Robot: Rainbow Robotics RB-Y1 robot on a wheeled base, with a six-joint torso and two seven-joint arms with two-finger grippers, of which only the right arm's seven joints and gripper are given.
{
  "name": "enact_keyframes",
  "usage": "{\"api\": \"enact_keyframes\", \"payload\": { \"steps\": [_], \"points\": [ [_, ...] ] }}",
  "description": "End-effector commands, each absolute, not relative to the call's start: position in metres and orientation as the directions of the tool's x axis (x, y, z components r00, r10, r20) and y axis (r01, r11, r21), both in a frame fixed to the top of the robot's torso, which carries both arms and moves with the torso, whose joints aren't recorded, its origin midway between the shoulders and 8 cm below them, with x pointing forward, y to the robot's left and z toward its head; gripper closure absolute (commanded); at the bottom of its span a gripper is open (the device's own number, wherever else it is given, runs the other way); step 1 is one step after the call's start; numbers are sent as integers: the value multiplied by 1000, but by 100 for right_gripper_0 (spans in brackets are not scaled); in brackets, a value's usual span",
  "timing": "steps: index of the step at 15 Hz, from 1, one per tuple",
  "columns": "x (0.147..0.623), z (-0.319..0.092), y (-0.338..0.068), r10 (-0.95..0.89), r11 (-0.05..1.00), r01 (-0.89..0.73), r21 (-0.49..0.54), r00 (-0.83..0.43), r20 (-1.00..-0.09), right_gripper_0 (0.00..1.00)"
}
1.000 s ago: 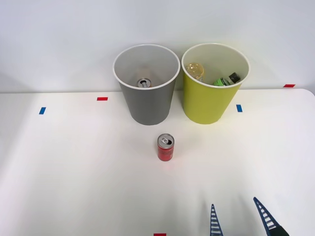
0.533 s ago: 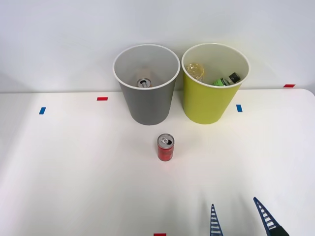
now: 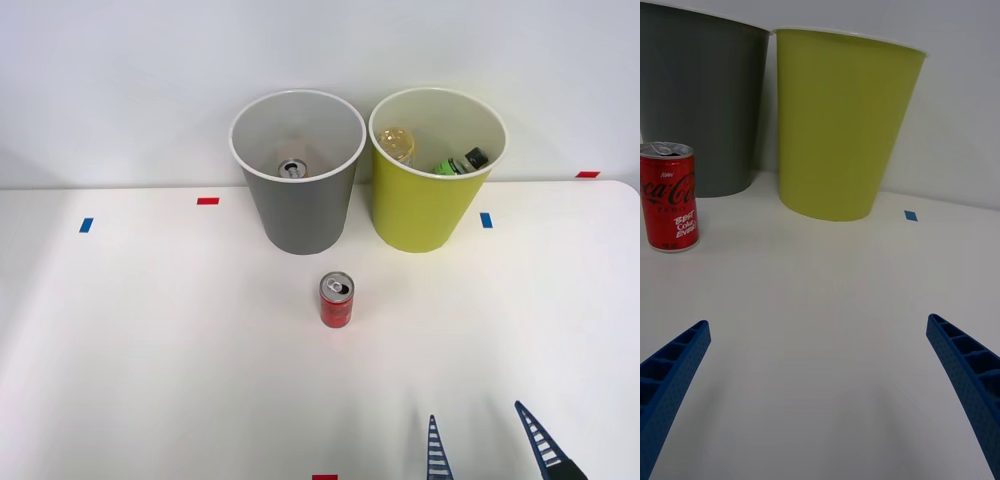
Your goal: Put cans in the gray bin, plastic bottles in the light green bin
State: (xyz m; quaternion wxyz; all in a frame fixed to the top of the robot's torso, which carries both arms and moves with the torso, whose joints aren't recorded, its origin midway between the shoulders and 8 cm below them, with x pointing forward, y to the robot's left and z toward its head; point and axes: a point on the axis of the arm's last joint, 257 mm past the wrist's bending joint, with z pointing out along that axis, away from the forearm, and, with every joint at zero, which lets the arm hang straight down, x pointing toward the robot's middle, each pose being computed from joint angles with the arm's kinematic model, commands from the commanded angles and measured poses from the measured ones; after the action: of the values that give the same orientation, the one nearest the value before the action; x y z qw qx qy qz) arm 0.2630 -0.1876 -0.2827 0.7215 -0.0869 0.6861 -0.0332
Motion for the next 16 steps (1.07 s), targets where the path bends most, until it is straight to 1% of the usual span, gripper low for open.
{"api": "enact_keyframes", "payload": {
  "steps": [1, 16],
  "points": [
    [263, -283, -188, -167, 983, -71, -171, 56, -984, 0],
    [263, -283, -188, -167, 983, -71, -171, 56, -984, 0]
  ]
}}
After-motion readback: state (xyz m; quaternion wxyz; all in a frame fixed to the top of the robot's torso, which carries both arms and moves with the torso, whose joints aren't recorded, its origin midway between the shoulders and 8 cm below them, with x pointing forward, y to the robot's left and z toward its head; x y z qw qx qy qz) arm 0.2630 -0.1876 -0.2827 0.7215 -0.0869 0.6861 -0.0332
